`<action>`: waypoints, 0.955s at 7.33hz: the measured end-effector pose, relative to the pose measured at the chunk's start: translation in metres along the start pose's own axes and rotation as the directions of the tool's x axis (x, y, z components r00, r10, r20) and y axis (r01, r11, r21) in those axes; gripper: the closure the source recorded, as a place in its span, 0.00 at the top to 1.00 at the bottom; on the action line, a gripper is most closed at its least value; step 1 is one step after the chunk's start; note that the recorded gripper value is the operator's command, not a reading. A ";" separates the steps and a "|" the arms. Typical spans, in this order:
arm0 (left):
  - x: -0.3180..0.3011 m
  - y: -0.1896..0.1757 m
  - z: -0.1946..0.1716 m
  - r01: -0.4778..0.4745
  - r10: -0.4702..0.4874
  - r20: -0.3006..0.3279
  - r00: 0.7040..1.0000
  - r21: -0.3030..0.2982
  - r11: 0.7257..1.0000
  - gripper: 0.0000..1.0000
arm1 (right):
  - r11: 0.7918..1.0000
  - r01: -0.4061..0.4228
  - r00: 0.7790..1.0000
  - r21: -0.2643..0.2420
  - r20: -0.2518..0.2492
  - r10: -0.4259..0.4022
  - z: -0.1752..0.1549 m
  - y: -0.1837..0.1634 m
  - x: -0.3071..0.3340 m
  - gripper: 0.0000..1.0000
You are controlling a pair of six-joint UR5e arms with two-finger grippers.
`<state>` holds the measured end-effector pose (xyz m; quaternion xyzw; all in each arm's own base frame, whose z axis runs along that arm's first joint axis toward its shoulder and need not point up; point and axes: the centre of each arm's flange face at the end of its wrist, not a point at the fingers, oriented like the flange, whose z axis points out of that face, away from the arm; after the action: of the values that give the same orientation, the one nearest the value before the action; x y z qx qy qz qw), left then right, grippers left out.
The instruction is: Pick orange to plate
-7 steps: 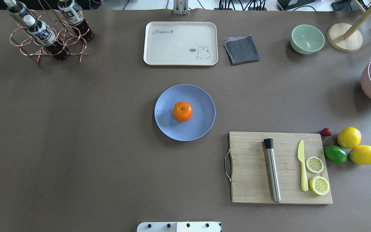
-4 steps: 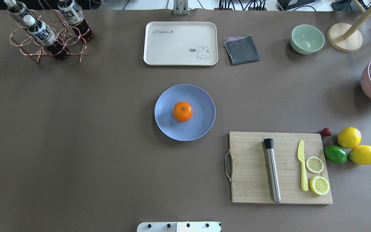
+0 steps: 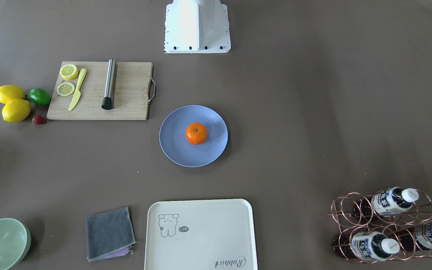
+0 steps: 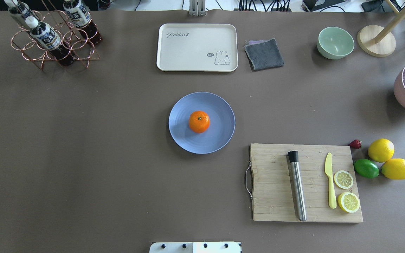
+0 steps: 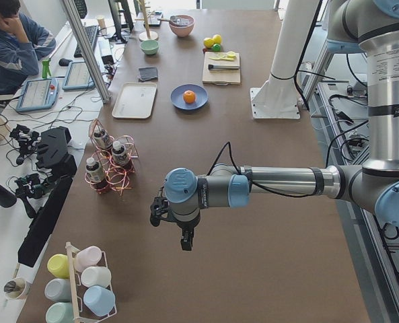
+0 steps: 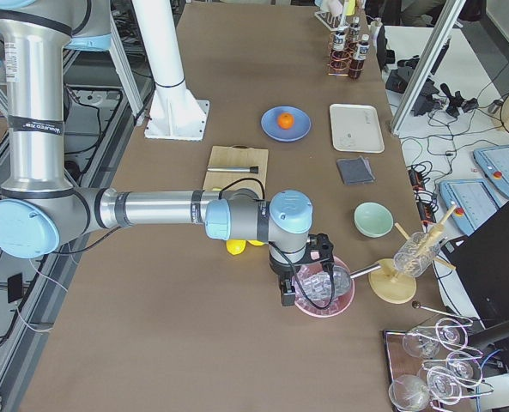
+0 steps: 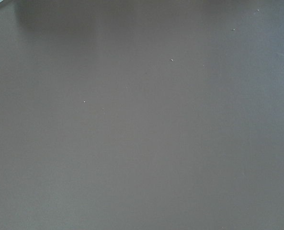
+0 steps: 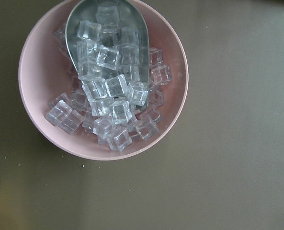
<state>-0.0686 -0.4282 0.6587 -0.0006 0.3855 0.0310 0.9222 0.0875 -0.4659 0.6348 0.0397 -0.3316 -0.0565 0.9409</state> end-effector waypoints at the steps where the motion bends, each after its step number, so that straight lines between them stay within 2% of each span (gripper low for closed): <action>1: 0.000 0.000 0.000 -0.001 0.001 0.000 1.000 0.000 1.000 0.98 | 1.000 0.000 1.000 0.000 0.000 0.000 0.000 0.000 0.000 1.00; 7: 0.002 -0.004 -0.002 -0.007 0.007 0.001 1.000 0.006 1.000 0.98 | 1.000 0.007 1.000 0.009 0.000 -0.007 -0.004 -0.003 -0.003 1.00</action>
<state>-0.0687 -0.4316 0.6556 0.0034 0.3852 0.0333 0.9222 0.0876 -0.4685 0.6293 0.0450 -0.3318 -0.0582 0.9405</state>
